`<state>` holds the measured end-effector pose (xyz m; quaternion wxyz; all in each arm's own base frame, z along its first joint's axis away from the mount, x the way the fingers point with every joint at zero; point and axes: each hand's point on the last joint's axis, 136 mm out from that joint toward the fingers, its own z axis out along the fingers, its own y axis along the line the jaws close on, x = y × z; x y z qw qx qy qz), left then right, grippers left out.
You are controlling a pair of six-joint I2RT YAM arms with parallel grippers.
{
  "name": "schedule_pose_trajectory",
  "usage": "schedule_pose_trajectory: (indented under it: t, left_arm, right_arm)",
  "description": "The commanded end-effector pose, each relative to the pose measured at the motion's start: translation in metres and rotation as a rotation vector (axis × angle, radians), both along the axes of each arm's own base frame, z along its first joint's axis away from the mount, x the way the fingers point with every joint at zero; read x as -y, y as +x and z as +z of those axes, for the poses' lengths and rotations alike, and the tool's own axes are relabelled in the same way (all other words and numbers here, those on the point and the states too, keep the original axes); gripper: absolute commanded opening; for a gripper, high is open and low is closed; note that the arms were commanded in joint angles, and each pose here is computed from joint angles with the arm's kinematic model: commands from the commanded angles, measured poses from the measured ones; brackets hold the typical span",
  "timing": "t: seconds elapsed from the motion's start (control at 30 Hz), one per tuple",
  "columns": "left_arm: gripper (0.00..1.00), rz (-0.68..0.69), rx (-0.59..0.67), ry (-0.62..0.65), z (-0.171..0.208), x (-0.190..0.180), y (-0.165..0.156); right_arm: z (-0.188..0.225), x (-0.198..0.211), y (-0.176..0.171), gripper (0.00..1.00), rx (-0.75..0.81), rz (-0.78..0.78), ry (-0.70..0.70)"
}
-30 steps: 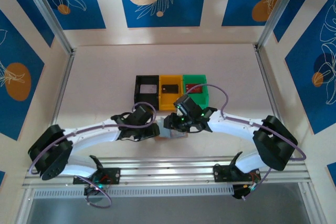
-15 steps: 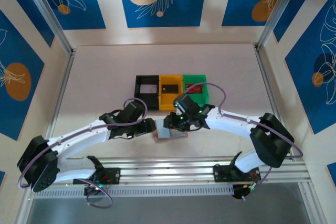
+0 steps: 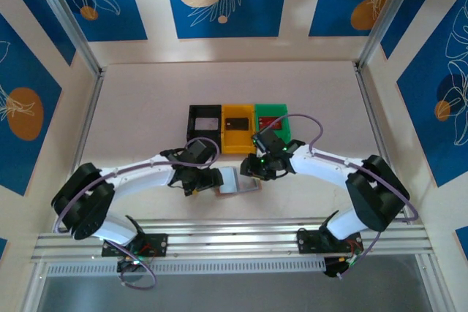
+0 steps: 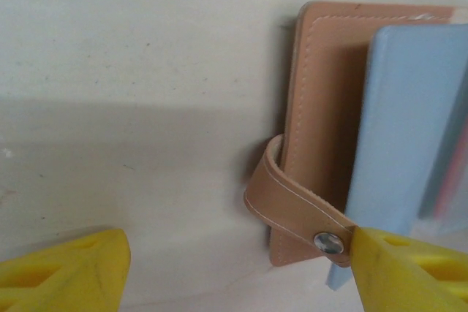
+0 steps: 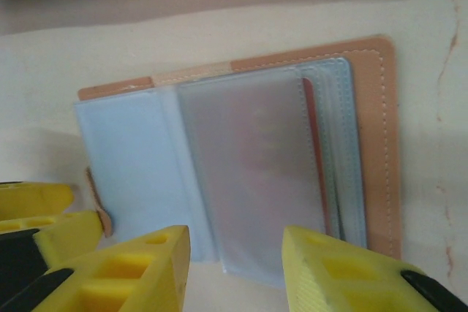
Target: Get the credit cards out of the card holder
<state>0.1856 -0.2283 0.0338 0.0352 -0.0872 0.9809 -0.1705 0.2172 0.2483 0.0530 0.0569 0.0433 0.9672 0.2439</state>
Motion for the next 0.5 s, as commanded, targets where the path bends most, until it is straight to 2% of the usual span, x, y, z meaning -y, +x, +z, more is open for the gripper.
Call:
schedule_pose_trajectory:
  t: [0.0, 0.27, 0.47]
  left_arm:
    - [0.78, -0.017, -0.035, 0.025, -0.003, 0.001, -0.005]
    - [0.78, -0.045, -0.081, 0.077, -0.023, -0.003, -0.015]
    - [0.78, -0.049, -0.095, 0.074, -0.035, 0.001, -0.020]
  right_arm:
    - [-0.013, 0.010, -0.003, 0.39, -0.012, 0.009, -0.066]
    - [-0.017, 0.016, 0.001, 0.39, 0.025, 0.018, -0.120]
    - [-0.018, 0.001, -0.005, 0.39, 0.028, 0.073, -0.106]
